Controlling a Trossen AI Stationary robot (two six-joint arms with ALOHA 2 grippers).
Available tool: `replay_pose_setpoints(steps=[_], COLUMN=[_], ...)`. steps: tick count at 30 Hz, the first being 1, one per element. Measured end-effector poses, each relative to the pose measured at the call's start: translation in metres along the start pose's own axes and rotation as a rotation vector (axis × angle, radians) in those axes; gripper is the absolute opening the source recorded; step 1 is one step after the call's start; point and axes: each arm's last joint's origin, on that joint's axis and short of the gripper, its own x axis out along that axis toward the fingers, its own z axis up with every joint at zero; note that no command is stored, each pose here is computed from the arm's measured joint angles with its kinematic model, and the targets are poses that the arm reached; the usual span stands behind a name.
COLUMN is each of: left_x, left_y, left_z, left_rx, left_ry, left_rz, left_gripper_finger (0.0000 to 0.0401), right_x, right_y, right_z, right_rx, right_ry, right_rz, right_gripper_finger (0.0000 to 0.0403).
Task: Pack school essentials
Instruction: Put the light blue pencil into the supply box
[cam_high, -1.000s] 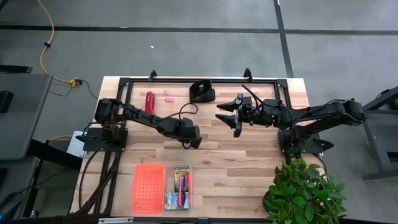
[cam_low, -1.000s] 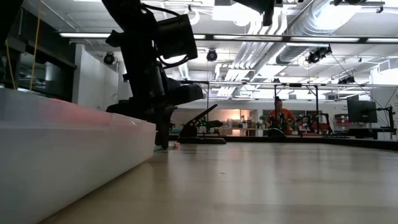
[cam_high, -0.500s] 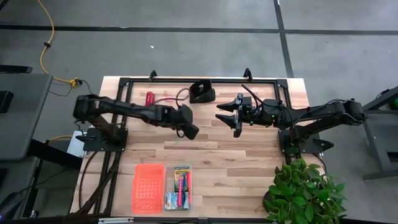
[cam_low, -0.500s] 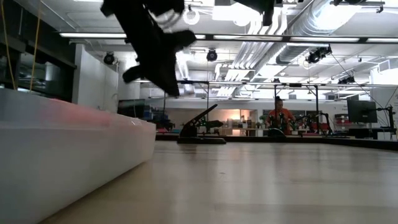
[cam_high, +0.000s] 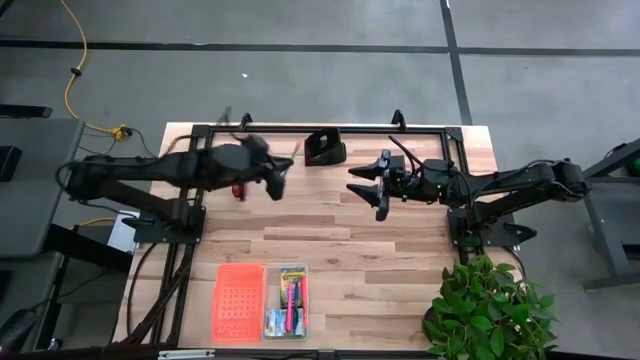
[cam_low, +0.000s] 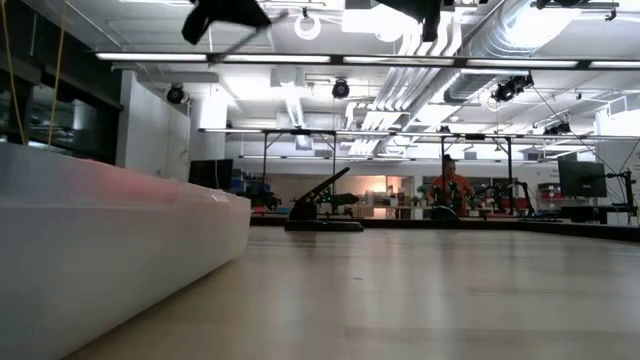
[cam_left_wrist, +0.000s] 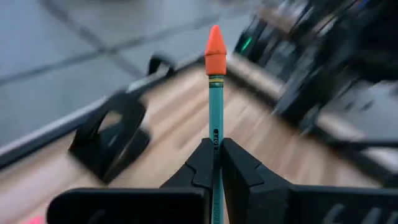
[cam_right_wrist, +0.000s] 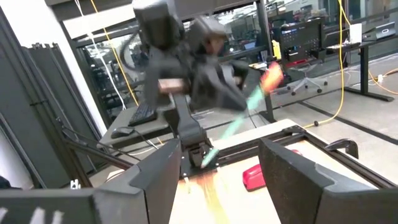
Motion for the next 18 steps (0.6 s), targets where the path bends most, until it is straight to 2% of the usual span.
replay_pose_setpoints(steps=[4, 8, 14, 18], left_x=[-0.024, -0.038, -0.044, -0.045], left_y=[0.005, 0.012, 0.019, 0.019], left_z=[-0.002, -0.020, -0.056, -0.071], left_rx=[-0.034, -0.078, -0.069, -0.087], left_ry=[-0.176, -0.298, -0.409, -0.482], left_rz=[-0.160, -0.332, -0.463, -0.549], left_gripper_finger=[0.0000, 0.0000, 0.0000, 0.0000], right_x=[0.000, 0.000, 0.000, 0.000], right_y=[0.001, 0.002, 0.003, 0.003], right_z=[0.000, 0.000, 0.000, 0.000], right_rx=[0.000, 0.000, 0.020, 0.023], right_ry=[0.006, 0.014, 0.018, 0.018], right_rz=[0.025, 0.059, 0.098, 0.103], right_gripper_finger=[0.0210, 0.0210, 0.0210, 0.0210])
